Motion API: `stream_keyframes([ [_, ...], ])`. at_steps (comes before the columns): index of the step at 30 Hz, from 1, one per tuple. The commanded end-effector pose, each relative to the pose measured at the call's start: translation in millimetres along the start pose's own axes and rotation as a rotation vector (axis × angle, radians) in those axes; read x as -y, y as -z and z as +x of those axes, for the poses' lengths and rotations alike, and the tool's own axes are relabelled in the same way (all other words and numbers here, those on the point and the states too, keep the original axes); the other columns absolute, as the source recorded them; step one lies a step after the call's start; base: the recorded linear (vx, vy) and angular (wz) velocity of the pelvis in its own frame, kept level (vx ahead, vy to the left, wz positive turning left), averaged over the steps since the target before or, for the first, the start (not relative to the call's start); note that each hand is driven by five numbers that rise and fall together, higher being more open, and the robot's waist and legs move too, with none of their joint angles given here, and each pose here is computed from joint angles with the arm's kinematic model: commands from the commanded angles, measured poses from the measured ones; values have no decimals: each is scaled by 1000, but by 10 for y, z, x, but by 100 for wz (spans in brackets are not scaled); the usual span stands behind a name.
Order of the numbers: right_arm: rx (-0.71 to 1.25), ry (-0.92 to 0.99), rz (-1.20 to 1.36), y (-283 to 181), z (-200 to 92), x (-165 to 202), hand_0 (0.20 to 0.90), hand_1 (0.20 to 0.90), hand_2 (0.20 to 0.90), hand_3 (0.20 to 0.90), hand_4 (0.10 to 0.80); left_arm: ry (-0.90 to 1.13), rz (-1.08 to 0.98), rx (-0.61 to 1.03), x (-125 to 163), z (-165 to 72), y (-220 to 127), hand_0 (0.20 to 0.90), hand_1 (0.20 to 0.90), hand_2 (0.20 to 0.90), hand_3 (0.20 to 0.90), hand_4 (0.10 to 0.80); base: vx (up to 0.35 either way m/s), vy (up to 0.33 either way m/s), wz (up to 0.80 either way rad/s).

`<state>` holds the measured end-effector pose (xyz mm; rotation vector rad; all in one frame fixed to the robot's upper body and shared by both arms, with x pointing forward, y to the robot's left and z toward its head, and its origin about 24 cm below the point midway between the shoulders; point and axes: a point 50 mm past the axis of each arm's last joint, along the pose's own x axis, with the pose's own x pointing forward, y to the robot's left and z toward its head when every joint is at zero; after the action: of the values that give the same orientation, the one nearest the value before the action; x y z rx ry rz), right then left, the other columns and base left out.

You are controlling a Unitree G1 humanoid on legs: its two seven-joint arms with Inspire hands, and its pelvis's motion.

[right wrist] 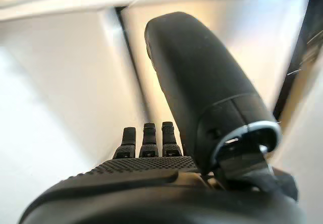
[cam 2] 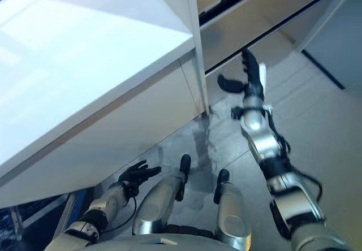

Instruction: Put drinks into fridge and close the fridge

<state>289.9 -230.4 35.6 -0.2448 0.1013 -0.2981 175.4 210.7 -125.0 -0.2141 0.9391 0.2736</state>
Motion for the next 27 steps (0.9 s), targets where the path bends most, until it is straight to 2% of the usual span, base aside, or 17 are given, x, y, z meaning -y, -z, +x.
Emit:
stream_keyframes([
  [1, 5, -57, -18, 157, -176, 9, 900, 900, 900, 900, 800, -66, 49, -61, -257, -87, 282, 900, 900, 900, 900, 800, 16, -60, -28],
  [4, -328, -70, -127, 910, -535, 140, 900, 900, 900, 900, 800, -81, 13, -102, -425, -137, 435, 900, 900, 900, 900, 800, -12, -82, -27],
  [8, -701, -137, -115, 1603, -1020, 218, 900, 900, 900, 900, 800, -77, 37, -142, -536, -156, 556, 900, 900, 900, 900, 800, -31, -76, -15],
  [13, -1015, -258, -86, 2089, -1638, 157, 900, 900, 900, 900, 800, -92, 81, -173, -593, -168, 695, 900, 900, 900, 900, 800, -27, -52, -1],
  [17, -1195, -281, -77, 2259, -2002, 185, 900, 900, 900, 900, 800, -69, 89, -160, -545, -172, 761, 900, 900, 900, 900, 800, 0, 0, 0],
  [19, -1248, -294, -81, 2293, -2093, 201, 900, 900, 900, 900, 800, -54, 105, -168, -526, -178, 798, 900, 900, 900, 900, 800, 6, 10, -4],
  [27, -1278, -360, -130, 2310, -2158, 188, 900, 900, 900, 900, 800, -13, 93, -185, -462, -174, 834, 900, 900, 900, 900, 800, -8, 5, -2],
])
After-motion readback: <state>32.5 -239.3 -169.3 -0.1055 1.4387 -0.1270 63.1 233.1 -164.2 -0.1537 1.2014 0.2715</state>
